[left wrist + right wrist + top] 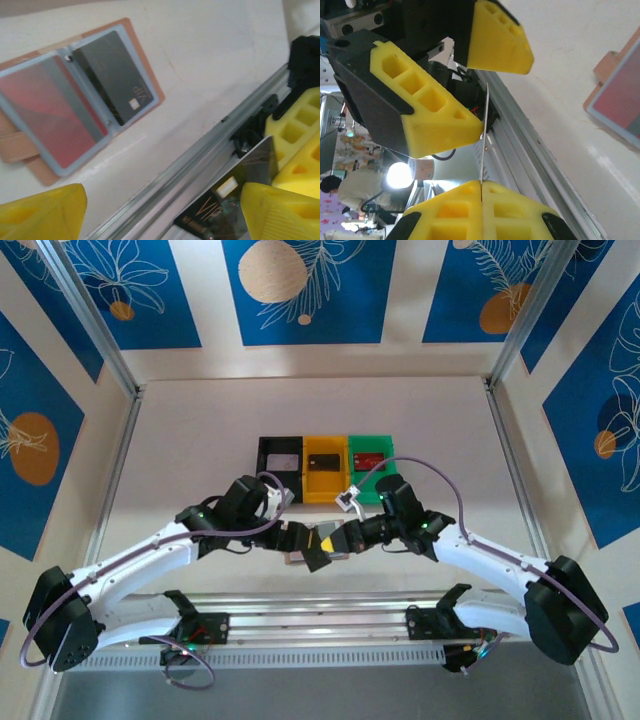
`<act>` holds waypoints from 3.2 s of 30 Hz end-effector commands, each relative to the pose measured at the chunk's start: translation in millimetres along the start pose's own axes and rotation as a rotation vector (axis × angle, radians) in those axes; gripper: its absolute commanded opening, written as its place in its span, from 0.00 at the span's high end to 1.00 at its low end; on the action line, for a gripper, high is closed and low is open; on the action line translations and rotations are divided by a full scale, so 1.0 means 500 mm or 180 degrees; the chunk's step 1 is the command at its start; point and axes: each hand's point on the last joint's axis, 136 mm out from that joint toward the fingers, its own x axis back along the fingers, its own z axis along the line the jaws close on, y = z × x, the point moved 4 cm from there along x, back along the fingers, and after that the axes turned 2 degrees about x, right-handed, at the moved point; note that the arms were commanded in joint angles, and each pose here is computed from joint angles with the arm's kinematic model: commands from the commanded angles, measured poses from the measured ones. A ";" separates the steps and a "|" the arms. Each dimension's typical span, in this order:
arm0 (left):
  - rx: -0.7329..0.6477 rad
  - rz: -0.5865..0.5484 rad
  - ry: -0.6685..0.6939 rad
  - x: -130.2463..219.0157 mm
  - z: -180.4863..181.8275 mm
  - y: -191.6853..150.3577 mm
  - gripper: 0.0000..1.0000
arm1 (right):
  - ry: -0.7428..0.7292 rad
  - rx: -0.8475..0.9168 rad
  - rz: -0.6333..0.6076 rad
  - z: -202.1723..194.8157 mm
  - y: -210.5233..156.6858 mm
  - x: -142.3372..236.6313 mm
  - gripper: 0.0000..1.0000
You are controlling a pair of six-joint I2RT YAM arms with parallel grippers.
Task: Take the credit cards out of the card holder
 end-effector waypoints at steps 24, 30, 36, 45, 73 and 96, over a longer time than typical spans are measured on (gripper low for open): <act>-0.0059 -0.0030 -0.0866 0.013 -0.060 -0.009 0.90 | 0.0192 0.0106 0.0178 0.018 0.001 -0.020 1.00; -0.0006 -0.0150 -0.0684 0.018 -0.047 -0.003 1.00 | 0.0009 -0.0032 0.0091 0.000 0.013 -0.011 1.00; 0.0251 -0.0512 -0.0453 0.037 -0.027 0.014 1.00 | -0.0116 -0.0174 -0.0188 -0.018 0.021 0.018 0.72; 0.0857 -0.1153 -0.0543 0.062 -0.002 0.033 1.00 | -0.0174 0.0068 -0.0726 0.000 -0.004 0.017 0.41; 0.1265 -0.1607 -0.0854 0.082 0.031 0.014 1.00 | -0.0050 0.0275 -0.1062 0.061 0.043 -0.087 0.54; 0.1237 -0.1661 -0.1169 0.081 0.029 0.003 1.00 | -0.0141 0.0374 -0.1387 0.066 0.079 -0.076 0.66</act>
